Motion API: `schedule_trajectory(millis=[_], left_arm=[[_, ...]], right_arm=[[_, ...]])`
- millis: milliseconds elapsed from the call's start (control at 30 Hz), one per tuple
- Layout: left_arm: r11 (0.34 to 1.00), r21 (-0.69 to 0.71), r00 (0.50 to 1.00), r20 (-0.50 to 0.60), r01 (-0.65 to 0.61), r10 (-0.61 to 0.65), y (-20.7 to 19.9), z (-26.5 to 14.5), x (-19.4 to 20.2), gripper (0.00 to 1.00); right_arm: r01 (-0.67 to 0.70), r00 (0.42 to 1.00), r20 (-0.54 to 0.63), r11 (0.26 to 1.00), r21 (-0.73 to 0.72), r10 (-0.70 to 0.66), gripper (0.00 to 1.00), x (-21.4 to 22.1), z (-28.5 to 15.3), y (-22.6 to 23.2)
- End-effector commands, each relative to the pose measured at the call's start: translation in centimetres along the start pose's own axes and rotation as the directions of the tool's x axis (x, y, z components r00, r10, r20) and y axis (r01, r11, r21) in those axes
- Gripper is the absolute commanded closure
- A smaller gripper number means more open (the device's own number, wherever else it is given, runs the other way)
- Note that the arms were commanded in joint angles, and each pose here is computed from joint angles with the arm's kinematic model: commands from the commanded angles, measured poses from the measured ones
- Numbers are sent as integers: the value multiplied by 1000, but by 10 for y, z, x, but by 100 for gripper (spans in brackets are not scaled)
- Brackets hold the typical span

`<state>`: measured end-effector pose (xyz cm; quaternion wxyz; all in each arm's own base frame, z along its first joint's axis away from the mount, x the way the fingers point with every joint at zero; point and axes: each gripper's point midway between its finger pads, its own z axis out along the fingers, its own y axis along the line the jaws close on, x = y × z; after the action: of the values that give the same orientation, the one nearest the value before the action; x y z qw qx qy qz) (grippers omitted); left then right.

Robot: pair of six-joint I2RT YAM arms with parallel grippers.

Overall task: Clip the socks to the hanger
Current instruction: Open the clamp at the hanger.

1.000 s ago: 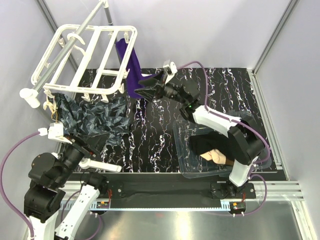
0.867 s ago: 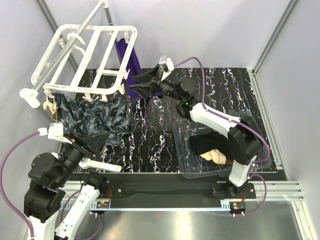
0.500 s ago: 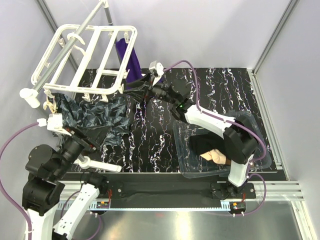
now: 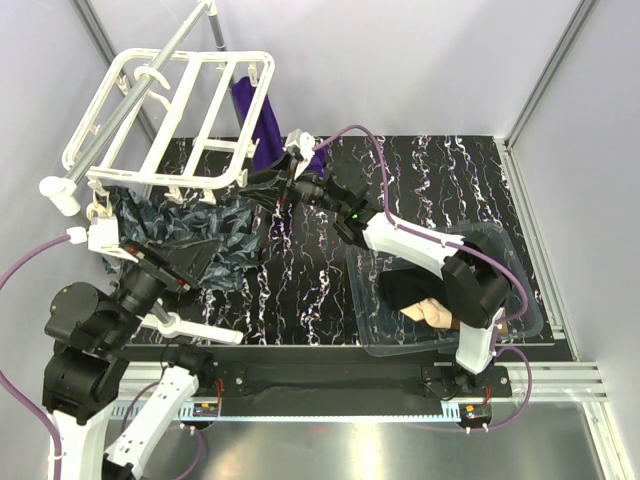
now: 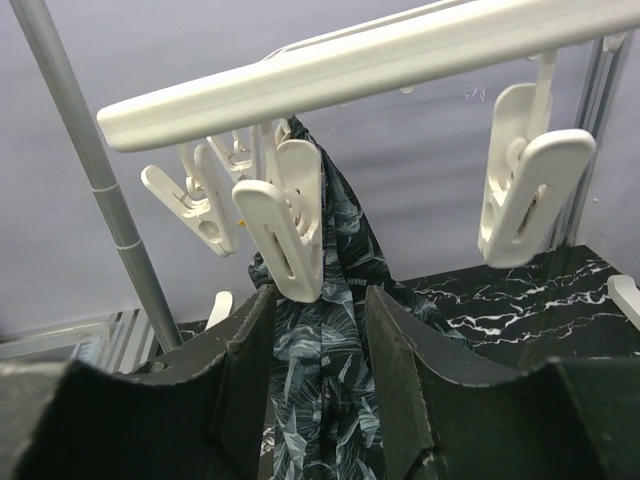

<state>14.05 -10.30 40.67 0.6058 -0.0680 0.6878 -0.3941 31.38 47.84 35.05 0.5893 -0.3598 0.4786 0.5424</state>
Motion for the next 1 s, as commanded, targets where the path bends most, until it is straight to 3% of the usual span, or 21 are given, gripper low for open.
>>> schedule_trajectory(millis=[0,200,367,767,967], left_arm=[[997,74,999,49,-10,6,-21,1,-18,35],[997,77,998,54,12,-16,-23,5,-21,37],[996,79,998,52,29,-33,-23,10,-22,37],[991,79,994,25,108,-111,-19,43,-19,40],[981,109,987,-17,159,-158,-20,65,-11,40]], right_arm=[[70,994,81,998,2,-69,52,-34,11,9],[73,993,95,997,-4,-72,53,-40,15,12],[73,992,104,997,3,-73,61,-44,16,13],[40,993,111,999,8,-41,100,-52,8,21],[0,999,-33,996,85,2,100,-62,-4,22]])
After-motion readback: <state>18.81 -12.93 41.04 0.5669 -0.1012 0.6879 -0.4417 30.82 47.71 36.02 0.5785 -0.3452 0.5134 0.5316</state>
